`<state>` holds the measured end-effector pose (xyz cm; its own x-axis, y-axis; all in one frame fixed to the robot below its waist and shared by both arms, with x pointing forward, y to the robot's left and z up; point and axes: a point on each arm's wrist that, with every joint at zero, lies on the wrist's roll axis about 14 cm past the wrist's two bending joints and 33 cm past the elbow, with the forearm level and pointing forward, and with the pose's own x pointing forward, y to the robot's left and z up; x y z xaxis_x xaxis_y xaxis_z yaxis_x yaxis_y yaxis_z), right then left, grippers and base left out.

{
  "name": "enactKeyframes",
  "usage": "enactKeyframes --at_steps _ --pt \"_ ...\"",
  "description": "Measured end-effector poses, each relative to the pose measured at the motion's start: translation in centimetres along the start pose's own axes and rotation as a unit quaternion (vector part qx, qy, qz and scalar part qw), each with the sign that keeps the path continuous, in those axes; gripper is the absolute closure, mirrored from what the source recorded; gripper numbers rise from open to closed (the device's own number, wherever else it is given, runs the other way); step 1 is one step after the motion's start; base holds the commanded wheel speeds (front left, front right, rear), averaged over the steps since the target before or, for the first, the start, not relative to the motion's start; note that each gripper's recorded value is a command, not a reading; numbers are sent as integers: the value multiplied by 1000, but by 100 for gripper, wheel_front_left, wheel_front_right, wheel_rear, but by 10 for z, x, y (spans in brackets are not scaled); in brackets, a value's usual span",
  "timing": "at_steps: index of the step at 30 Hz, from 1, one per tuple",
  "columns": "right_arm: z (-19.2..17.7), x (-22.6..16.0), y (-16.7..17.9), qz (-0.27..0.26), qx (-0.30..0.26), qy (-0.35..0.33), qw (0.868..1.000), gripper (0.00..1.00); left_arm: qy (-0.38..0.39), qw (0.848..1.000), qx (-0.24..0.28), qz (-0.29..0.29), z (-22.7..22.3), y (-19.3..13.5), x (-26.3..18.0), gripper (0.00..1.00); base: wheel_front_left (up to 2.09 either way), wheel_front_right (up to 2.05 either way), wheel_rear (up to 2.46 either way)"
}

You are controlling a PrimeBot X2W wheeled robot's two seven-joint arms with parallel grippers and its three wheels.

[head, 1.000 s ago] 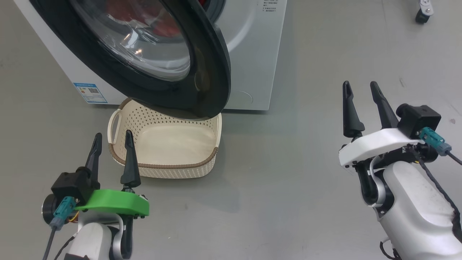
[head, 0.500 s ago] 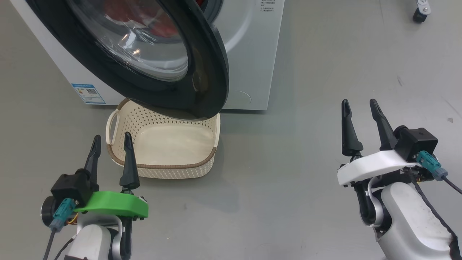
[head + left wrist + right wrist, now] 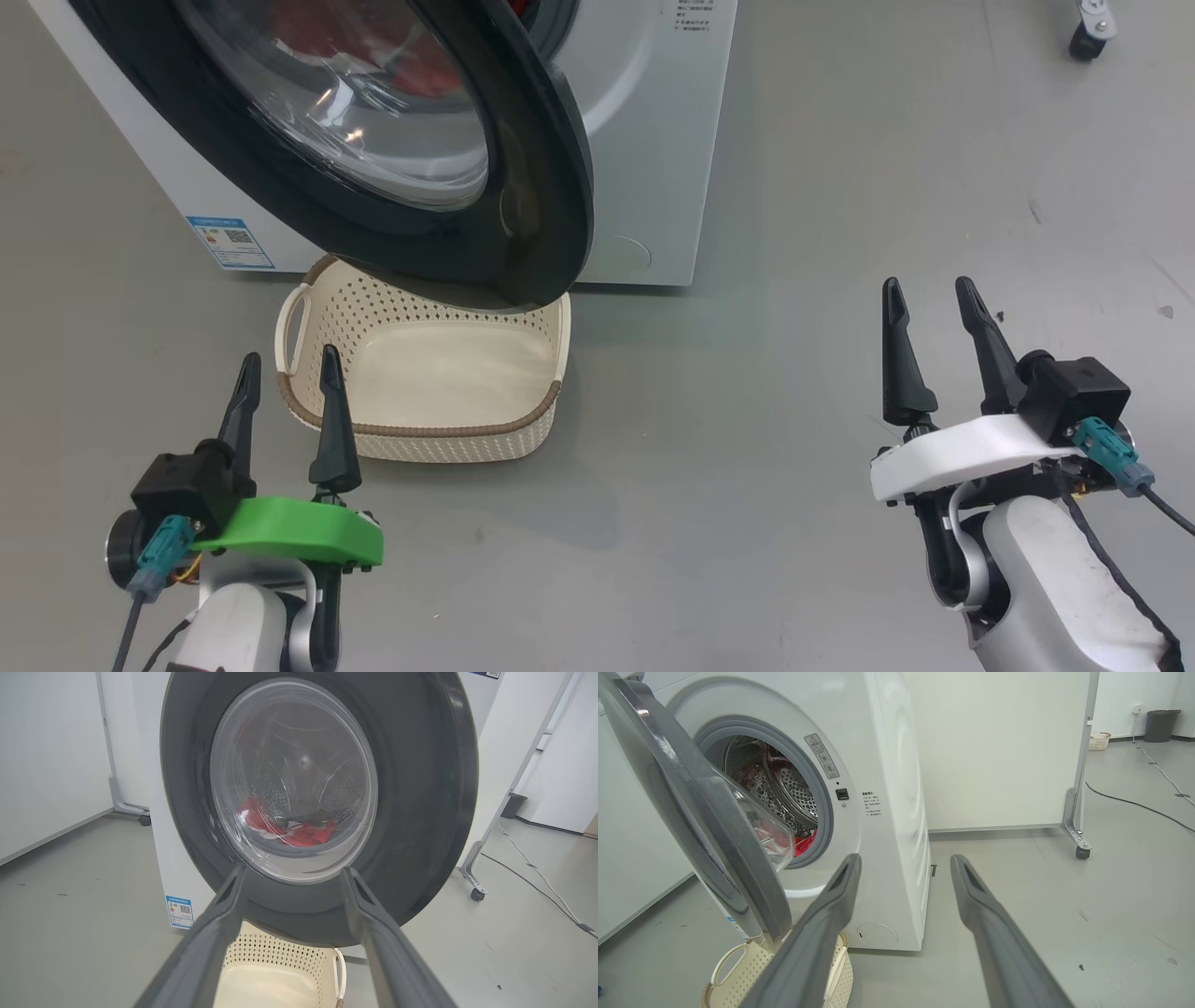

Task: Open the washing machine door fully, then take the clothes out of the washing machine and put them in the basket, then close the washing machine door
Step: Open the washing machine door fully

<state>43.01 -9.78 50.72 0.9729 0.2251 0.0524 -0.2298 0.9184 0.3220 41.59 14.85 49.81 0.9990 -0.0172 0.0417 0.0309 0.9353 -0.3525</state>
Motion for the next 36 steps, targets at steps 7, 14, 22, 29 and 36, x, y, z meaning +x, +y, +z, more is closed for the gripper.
enactKeyframes --at_steps 7,14,22,29,36 --pt "-3 -5 -2 -6 3 2 1000 0 0 1000 0 -1 0 0 0 0 0 0 0" --pt "-4 -7 -1 -3 4 3 1000 0 1 1000 0 -4 -1 -2 -1 0 0 0 0" --pt "-5 -12 -1 -4 2 4 1000 0 1 1000 0 -5 0 -3 -2 0 0 0 0" --pt "-4 -13 1 0 -5 1 1000 0 2 1000 -1 -9 0 -5 -3 0 0 0 0" --pt "-6 -16 1 -1 0 3 1000 0 6 1000 -1 -10 -3 -5 -6 0 0 0 0"
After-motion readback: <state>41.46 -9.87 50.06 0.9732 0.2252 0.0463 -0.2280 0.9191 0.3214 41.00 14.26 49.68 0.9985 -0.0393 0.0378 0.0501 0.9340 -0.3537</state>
